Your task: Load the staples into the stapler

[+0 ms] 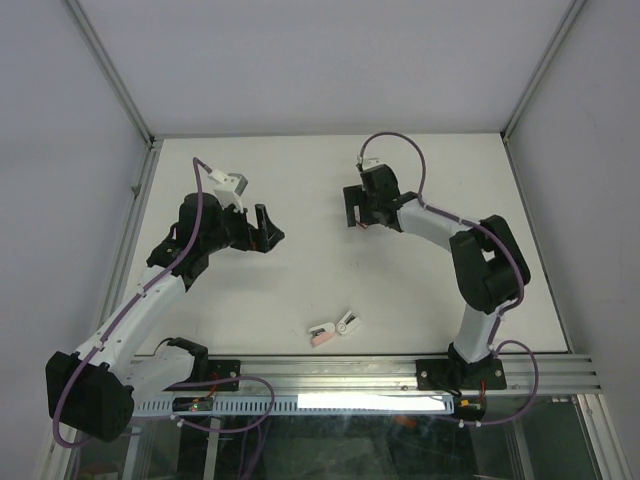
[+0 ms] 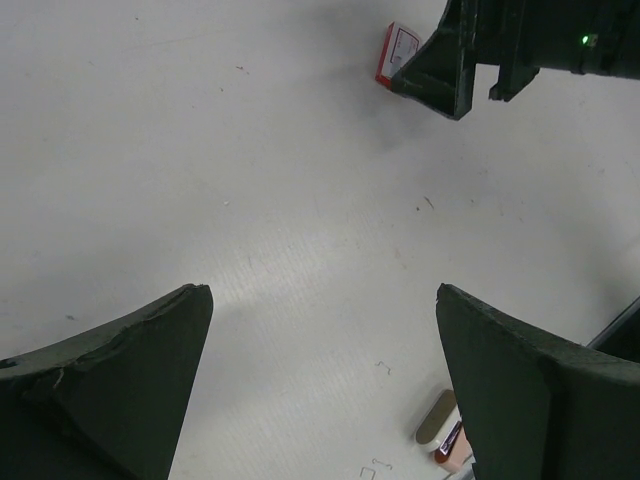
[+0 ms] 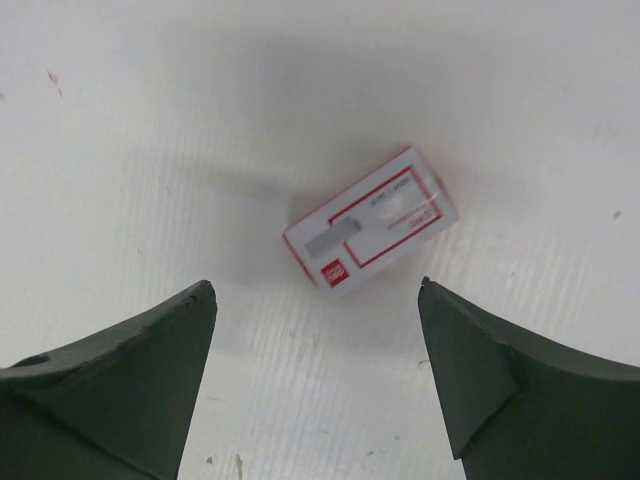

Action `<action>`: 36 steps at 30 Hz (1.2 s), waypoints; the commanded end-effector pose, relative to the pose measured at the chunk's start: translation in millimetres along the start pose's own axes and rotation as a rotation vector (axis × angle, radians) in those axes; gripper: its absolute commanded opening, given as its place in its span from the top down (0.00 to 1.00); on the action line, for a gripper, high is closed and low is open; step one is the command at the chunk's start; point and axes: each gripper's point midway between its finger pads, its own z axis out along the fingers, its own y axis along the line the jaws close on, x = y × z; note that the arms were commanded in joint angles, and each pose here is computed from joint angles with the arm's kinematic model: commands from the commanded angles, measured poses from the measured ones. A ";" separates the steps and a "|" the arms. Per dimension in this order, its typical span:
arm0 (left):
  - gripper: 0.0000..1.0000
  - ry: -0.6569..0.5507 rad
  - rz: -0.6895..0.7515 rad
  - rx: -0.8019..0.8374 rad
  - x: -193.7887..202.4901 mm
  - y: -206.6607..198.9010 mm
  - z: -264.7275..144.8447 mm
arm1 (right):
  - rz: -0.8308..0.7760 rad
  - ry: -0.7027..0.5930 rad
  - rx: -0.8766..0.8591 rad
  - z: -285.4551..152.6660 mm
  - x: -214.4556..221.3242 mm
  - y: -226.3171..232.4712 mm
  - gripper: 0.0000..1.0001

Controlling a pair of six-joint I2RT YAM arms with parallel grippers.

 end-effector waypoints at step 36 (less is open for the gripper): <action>0.01 0.007 0.008 -0.071 -1.2 14.5 7.6 | 0.018 0.131 -0.412 5.3 -12.2 67.8 0.28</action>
